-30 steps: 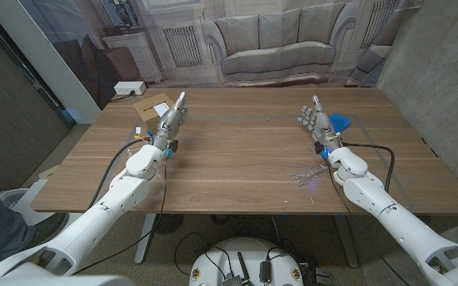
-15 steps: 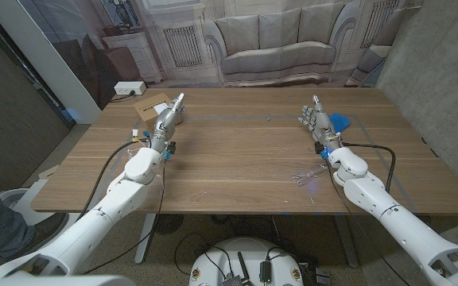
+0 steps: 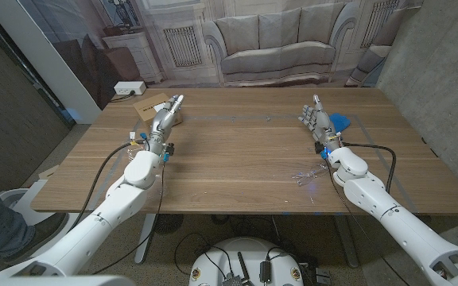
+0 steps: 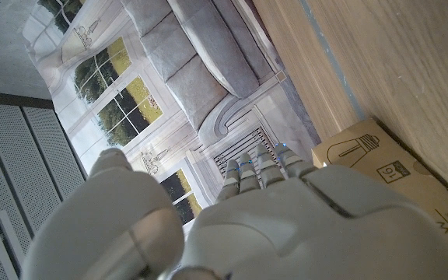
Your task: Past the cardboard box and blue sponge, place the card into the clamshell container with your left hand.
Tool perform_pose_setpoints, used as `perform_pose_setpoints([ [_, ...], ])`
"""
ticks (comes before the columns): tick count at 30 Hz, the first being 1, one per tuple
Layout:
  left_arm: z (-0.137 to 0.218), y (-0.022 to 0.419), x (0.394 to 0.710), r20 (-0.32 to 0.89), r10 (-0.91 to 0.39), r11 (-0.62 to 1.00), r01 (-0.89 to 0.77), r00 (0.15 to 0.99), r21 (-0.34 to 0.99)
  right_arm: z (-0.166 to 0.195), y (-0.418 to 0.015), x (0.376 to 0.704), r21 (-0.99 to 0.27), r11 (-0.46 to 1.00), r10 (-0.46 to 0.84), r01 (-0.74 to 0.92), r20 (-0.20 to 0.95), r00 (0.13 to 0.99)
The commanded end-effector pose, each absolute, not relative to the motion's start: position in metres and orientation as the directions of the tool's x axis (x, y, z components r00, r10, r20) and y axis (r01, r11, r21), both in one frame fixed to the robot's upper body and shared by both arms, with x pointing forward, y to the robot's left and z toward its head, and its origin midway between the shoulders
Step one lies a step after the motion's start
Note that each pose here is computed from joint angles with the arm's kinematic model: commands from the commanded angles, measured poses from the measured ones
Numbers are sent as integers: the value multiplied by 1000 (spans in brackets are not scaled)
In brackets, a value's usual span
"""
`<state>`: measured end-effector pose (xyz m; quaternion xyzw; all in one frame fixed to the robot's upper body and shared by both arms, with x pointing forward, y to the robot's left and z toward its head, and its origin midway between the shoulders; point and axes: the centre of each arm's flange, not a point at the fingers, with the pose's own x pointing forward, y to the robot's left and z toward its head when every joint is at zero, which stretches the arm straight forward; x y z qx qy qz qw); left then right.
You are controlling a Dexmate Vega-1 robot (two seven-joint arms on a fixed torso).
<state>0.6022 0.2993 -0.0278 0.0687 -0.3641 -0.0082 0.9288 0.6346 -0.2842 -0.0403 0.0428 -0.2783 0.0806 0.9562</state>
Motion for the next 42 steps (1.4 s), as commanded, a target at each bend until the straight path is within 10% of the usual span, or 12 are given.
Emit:
perform_pose_setpoints([
  [1,-32,302,589,691,-10,981,-128,723,148,-39,-285,636,51,982,124,-180,542,831],
  [42,-29,323,566,682,52,877,-360,730,319,-46,-281,640,92,983,85,-159,541,837],
])
